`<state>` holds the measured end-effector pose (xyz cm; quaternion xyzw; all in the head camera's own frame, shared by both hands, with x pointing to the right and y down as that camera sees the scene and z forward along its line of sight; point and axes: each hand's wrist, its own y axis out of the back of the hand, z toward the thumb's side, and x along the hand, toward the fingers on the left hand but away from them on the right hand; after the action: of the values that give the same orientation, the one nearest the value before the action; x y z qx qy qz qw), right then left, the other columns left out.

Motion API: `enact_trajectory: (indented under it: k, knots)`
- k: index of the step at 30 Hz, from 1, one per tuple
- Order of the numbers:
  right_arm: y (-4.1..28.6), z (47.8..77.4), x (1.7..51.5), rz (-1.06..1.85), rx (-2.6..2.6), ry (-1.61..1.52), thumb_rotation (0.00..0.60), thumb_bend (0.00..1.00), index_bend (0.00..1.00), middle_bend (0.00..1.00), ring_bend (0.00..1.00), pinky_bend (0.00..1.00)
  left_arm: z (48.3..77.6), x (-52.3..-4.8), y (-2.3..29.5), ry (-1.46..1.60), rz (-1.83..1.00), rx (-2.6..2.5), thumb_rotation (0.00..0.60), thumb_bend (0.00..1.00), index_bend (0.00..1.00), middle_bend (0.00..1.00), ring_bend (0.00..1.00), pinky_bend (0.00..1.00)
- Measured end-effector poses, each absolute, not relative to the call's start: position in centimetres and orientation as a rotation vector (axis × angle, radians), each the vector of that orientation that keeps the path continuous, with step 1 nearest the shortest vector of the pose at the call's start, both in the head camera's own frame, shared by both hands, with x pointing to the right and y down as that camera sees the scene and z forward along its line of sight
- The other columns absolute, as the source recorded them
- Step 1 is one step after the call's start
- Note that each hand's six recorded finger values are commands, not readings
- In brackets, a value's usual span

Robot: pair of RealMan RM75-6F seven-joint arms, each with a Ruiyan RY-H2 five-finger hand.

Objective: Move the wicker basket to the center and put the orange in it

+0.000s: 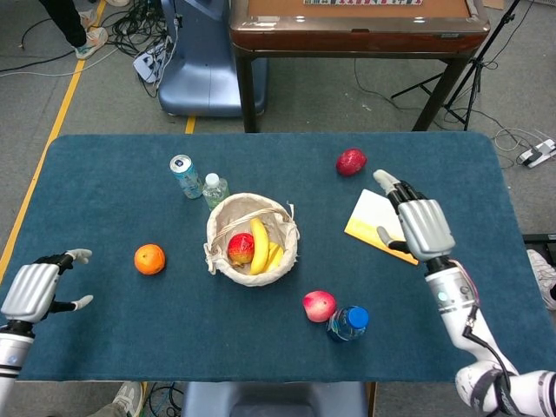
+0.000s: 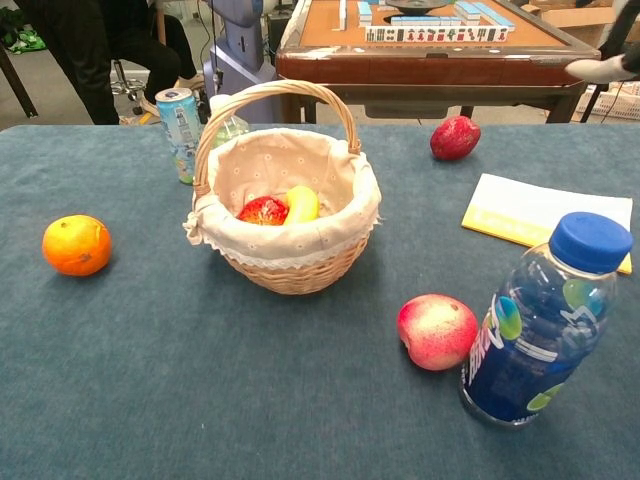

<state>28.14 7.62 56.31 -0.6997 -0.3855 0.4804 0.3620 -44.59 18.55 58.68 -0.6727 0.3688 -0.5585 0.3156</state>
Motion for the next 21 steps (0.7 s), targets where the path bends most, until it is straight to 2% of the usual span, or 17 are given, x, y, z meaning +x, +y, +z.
enact_trajectory:
  k: [4,11,21]
  knots:
    - [9.3,55.0,31.5,1.259,-1.759,-1.049,0.600,0.33,0.03,0.13,0.14,0.37,60.4,-43.4,17.6,0.932,-1.469,-1.807,0.600,0.07,0.23,0.26,0.25,0.31]
    - [11.8,53.7,36.0,1.312,-1.715,-1.133,0.600,0.33,0.04,0.13,0.14,0.37,63.5,-41.4,16.3,0.848,-1.498,-1.855,0.600,0.07,0.20,0.19,0.19,0.28]
    - [13.7,53.3,39.3,1.363,-1.700,-1.182,0.600,0.33,0.04,0.13,0.14,0.37,67.6,-40.4,14.8,0.749,-1.606,-1.844,0.600,0.07,0.22,0.18,0.18,0.28]
